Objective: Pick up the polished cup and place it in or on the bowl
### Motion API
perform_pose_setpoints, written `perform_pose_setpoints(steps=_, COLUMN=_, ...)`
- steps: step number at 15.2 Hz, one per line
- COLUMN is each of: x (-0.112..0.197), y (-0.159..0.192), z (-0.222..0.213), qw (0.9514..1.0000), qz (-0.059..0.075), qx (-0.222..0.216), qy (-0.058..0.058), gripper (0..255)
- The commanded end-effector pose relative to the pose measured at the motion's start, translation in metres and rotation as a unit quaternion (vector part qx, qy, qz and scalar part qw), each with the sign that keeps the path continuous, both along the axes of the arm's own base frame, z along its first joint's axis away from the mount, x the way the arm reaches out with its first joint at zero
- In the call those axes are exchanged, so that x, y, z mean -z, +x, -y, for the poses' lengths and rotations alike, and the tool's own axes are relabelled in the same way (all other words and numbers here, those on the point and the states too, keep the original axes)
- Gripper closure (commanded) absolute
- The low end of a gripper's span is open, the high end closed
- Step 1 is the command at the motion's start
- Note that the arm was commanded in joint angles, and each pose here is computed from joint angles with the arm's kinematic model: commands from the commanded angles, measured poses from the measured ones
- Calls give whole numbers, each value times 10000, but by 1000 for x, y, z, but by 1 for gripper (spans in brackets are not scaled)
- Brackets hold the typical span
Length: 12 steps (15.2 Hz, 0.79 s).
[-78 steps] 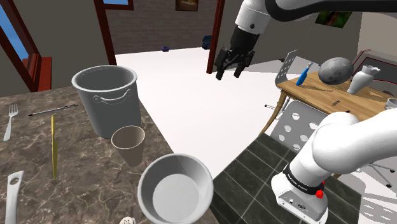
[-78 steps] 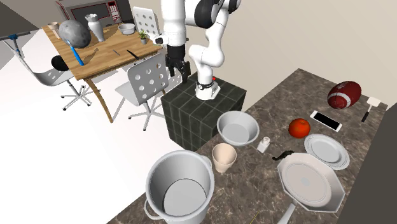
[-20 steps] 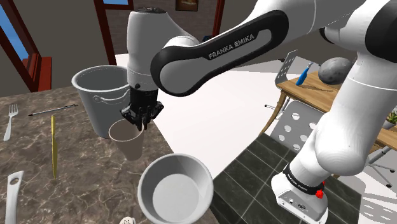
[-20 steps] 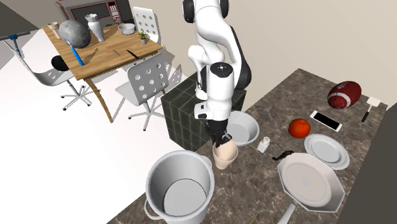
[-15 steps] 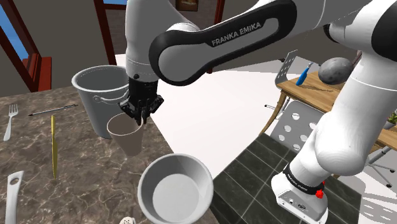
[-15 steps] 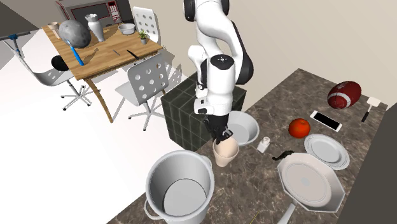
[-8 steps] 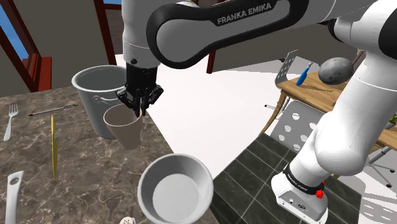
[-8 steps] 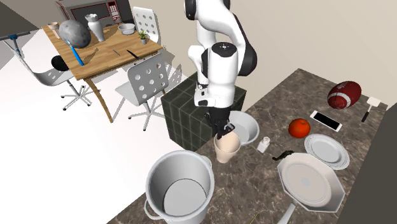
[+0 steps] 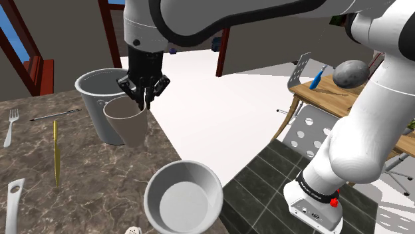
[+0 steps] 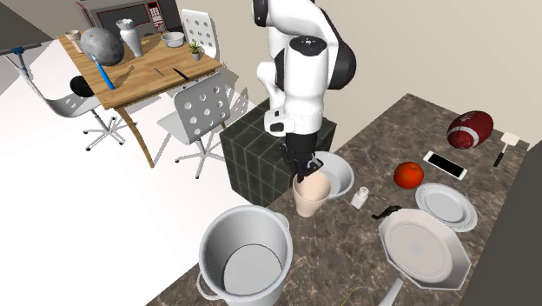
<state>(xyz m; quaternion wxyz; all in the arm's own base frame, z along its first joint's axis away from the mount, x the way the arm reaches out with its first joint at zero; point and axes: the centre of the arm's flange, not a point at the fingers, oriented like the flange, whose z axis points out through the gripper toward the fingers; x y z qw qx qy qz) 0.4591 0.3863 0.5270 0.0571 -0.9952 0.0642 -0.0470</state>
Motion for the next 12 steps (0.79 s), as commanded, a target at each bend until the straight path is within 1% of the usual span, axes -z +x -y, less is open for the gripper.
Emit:
perform_pose_setpoints(steps=1, x=-11, y=-1, z=0, qw=10000, qz=0, qx=1, qy=0, gripper=255)
perform_pose_setpoints(steps=2, x=-13, y=-1, z=0, qw=10000, qz=0, qx=1, qy=0, gripper=255)
perform_pose_setpoints(steps=12, x=-49, y=-126, z=23, qw=10000, qz=0, qx=1, qy=0, gripper=255)
